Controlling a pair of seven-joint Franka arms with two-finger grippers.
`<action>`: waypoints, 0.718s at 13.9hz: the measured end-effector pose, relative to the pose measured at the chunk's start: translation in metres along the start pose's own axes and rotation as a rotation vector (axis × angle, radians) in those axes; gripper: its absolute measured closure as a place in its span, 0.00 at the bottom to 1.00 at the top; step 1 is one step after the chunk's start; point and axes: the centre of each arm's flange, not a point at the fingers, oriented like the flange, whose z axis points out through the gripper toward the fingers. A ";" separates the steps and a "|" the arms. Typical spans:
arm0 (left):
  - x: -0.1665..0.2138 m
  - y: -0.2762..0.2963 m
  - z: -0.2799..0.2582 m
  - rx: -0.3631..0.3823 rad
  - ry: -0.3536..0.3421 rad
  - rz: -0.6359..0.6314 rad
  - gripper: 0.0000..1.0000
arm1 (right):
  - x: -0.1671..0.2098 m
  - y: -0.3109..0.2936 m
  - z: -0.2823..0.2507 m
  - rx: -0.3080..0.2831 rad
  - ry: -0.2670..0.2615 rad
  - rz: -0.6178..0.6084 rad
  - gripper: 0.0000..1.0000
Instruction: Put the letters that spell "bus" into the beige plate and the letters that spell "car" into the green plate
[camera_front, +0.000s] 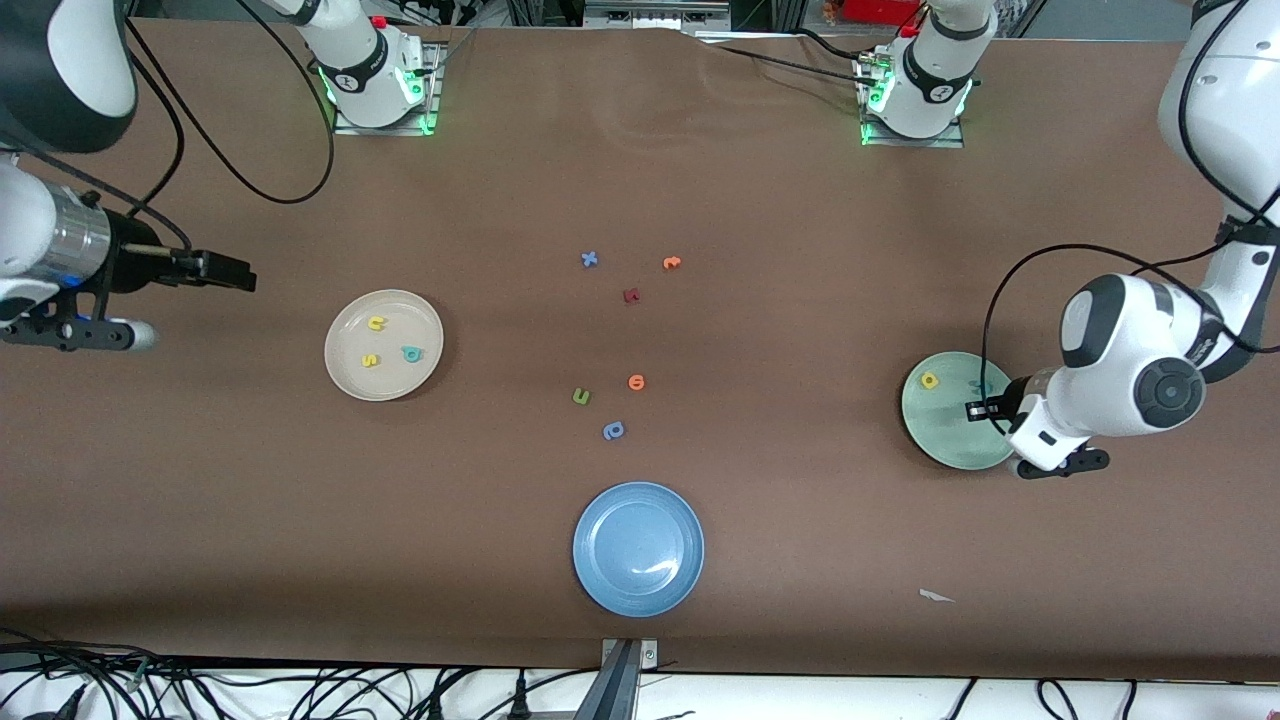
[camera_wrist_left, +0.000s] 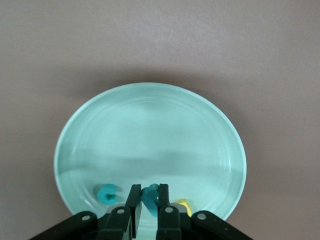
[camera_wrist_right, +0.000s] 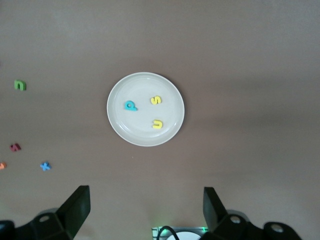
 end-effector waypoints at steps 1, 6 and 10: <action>0.001 0.003 0.004 -0.003 -0.006 0.004 0.80 | -0.006 -0.001 -0.005 -0.020 0.013 -0.011 0.00; 0.011 0.002 -0.011 -0.014 0.029 -0.004 0.47 | -0.019 0.001 -0.021 -0.057 0.109 -0.027 0.00; 0.013 -0.001 -0.070 0.008 0.049 -0.017 0.07 | -0.035 0.015 -0.030 -0.050 0.132 -0.012 0.00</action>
